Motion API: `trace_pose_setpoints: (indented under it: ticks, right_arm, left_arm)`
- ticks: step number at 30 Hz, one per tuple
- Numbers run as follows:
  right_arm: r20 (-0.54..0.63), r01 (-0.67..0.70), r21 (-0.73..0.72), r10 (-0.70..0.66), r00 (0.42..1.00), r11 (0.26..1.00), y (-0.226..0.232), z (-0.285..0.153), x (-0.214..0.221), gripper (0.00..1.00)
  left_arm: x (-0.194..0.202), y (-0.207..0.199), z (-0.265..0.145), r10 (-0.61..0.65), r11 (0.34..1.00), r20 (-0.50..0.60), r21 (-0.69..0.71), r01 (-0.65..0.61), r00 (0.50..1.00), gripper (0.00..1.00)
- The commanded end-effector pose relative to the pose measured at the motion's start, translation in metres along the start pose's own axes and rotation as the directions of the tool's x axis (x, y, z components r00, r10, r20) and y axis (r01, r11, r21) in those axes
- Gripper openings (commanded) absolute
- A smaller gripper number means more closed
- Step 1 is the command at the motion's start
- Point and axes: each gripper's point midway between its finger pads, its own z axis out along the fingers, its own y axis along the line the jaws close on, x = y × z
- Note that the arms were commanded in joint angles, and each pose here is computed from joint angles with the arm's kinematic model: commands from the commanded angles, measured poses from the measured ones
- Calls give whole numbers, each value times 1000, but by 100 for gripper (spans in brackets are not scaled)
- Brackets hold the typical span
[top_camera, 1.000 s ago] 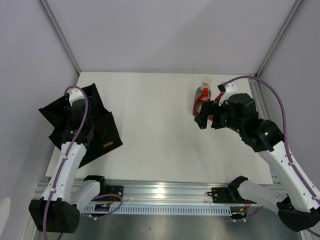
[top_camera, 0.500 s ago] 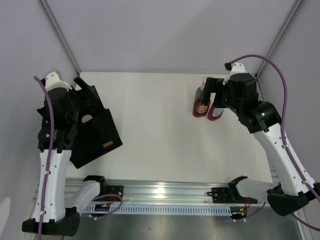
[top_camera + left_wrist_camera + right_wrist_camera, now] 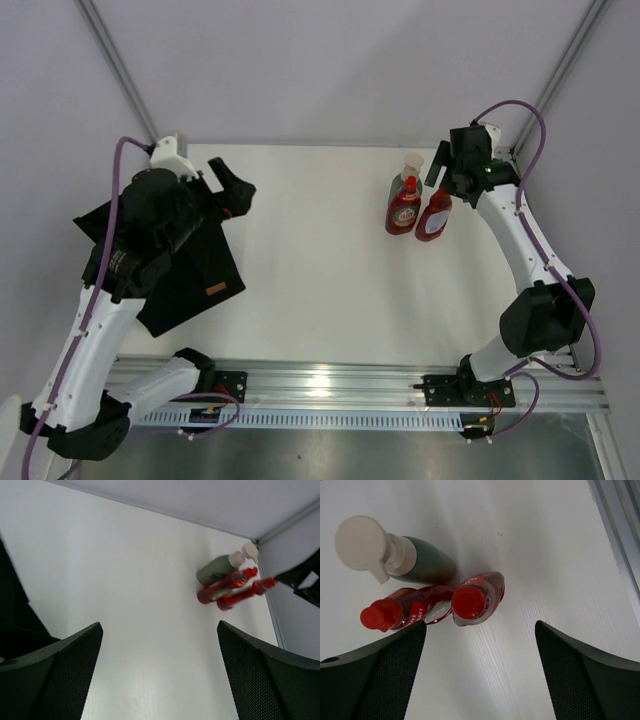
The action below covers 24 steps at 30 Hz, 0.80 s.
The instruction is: Place the personal care products into the canvas bag
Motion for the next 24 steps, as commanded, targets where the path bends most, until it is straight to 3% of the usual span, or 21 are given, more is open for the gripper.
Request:
trace_pose_setpoints:
  ticks: [1, 5, 10, 24]
  right_arm:
    - [76, -88, -7, 89, 993, 996, 5, 3, -31, 93]
    - [42, -68, 6, 68, 997, 998, 6, 21, -23, 93]
    - [28, -31, 15, 31, 999, 999, 4, 35, -13, 89]
    - [-64, -6, 70, 11, 998, 998, 3, 61, 22, 79]
  left_arm:
    - [9, -26, -8, 43, 996, -33, 78, -41, 999, 99]
    - [34, -51, -15, 60, 981, -85, 191, -43, 995, 99]
    - [55, -50, -32, 51, 973, -135, 232, -19, 989, 99]
    - [67, -22, -52, 84, 982, -153, 181, -55, 985, 99]
